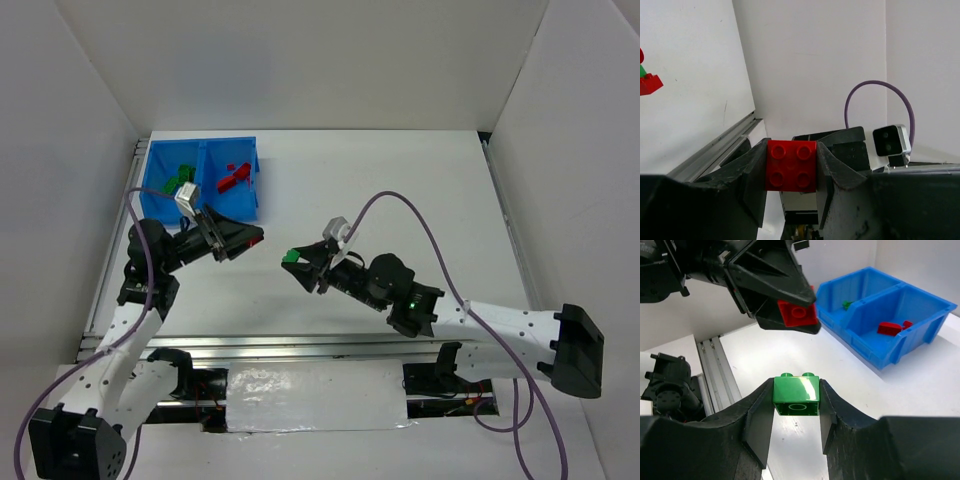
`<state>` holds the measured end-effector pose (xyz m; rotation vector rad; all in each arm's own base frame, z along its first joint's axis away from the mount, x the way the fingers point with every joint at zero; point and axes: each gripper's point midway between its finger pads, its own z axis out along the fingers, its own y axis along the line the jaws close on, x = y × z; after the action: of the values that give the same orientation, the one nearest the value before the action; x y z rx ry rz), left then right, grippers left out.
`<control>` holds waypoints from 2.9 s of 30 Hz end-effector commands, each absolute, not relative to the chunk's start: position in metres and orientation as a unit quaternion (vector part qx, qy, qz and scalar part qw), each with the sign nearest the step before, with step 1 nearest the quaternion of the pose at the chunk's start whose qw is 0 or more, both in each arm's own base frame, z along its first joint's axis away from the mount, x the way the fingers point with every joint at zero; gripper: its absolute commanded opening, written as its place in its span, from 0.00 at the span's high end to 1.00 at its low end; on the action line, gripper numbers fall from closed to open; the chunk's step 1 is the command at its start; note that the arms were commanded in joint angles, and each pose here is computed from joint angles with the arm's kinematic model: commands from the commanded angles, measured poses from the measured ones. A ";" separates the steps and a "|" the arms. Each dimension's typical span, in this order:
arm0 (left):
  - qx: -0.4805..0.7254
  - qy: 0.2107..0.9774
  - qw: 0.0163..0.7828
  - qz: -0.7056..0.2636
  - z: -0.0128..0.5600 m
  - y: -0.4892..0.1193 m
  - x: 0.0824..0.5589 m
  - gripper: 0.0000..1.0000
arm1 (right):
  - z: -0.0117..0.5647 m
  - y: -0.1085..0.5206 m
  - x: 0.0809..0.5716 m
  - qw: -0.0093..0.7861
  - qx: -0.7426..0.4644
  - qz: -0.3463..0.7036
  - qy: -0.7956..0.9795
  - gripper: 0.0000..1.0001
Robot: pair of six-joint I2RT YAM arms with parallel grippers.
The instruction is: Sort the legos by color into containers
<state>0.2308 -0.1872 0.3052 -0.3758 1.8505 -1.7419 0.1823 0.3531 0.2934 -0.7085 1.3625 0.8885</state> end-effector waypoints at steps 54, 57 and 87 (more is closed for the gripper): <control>0.292 0.422 0.766 -0.387 0.357 -0.258 0.170 0.00 | 0.380 0.301 0.196 0.396 0.095 0.631 0.660 1.00; 0.285 0.430 0.767 -0.382 0.360 -0.259 0.176 0.00 | 0.376 0.313 0.195 0.392 0.087 0.624 0.671 1.00; 0.288 0.495 0.745 -0.342 0.355 -0.271 0.203 0.27 | 0.364 0.325 0.201 0.394 0.089 0.614 0.678 1.00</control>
<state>0.2071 -0.2707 0.3374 0.6361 1.1335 -0.7332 0.2035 0.3260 0.3364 0.2463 1.8078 1.5119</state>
